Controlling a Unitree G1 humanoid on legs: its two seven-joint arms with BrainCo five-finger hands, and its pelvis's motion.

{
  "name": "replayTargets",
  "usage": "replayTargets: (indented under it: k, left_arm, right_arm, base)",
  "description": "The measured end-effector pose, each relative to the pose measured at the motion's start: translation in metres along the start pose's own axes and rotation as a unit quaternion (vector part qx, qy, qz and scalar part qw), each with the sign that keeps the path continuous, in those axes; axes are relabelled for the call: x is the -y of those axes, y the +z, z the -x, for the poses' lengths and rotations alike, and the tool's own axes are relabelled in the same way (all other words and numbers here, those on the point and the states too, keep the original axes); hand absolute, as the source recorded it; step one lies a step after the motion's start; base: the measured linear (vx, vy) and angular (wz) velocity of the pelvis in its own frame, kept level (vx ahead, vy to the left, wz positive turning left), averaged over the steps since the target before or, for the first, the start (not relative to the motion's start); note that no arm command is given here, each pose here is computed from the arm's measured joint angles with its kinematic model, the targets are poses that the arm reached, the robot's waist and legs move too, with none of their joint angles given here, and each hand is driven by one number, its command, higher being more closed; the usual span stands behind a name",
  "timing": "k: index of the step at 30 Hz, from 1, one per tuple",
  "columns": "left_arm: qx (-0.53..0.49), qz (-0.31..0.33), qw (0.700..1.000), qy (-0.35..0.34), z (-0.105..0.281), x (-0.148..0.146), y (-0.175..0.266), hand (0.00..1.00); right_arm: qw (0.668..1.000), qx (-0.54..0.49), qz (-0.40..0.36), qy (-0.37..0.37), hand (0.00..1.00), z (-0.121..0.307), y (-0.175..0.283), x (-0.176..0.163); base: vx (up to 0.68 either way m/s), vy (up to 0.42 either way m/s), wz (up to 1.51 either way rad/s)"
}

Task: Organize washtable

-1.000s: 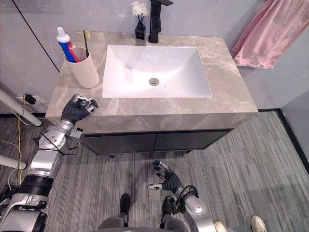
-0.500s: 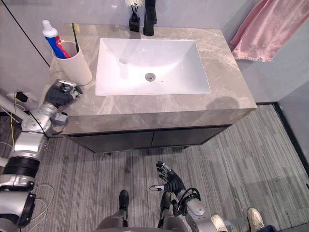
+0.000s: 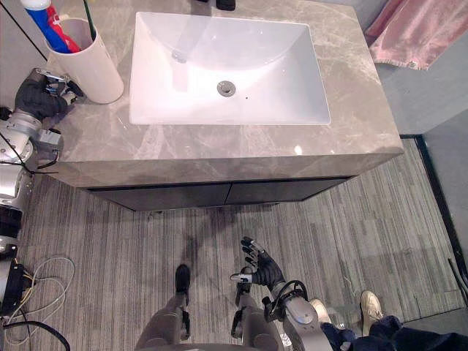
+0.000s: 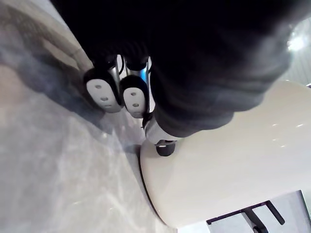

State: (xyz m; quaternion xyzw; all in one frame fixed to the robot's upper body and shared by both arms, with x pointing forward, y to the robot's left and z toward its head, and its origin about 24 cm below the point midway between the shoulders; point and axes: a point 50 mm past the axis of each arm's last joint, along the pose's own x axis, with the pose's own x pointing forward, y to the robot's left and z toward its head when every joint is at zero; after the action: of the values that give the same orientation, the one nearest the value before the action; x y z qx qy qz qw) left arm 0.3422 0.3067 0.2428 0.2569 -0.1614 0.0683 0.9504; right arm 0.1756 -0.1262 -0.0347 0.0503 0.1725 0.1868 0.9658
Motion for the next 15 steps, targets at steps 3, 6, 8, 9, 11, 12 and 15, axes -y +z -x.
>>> replayTargets:
  k: [3, 6, 8, 9, 11, 12, 15]
  left_arm:
    - [0.011, -0.005, 1.0, -0.006, 0.002, 0.003, 0.004, 1.0]
    - [0.02, -0.015, 1.0, -0.016, 0.006, 0.007, 0.004, 1.0]
    - [0.022, -0.017, 0.999, -0.021, 0.008, 0.009, 0.004, 1.0]
    - [0.023, -0.019, 0.999, -0.024, 0.009, 0.01, 0.003, 1.0]
    - [0.024, -0.012, 0.999, -0.027, 0.01, 0.015, 0.001, 1.0]
    - [0.024, -0.011, 0.999, -0.028, 0.011, 0.016, 0.0, 1.0]
    - [0.022, -0.013, 0.999, -0.044, 0.017, 0.024, -0.005, 1.0]
  right_arm:
    - [1.0, 0.0, 0.0, 0.0, 0.0, 0.0, 0.0, 0.0]
    - [1.0, 0.001, 0.001, 0.001, 0.0, 0.0, 0.0, 0.0]
    - [1.0, 0.001, 0.001, 0.001, 0.0, 0.0, 0.001, 0.0]
    - [1.0, 0.002, 0.001, 0.002, 0.0, -0.001, 0.001, 0.0]
    - [1.0, 0.002, 0.001, 0.002, 0.0, -0.001, 0.001, 0.0]
    - [1.0, 0.002, 0.001, 0.002, 0.0, -0.001, 0.001, 0.0]
    - [1.0, 0.001, 0.001, 0.003, 0.0, -0.001, 0.001, 0.0]
  base:
    - [0.0, 0.0, 0.0]
    - [0.0, 0.0, 0.0]
    - [0.0, 0.0, 0.0]
    - [0.0, 0.0, 0.0]
    - [0.0, 0.0, 0.0]
    - [0.0, 0.0, 0.0]
    - [0.0, 0.0, 0.0]
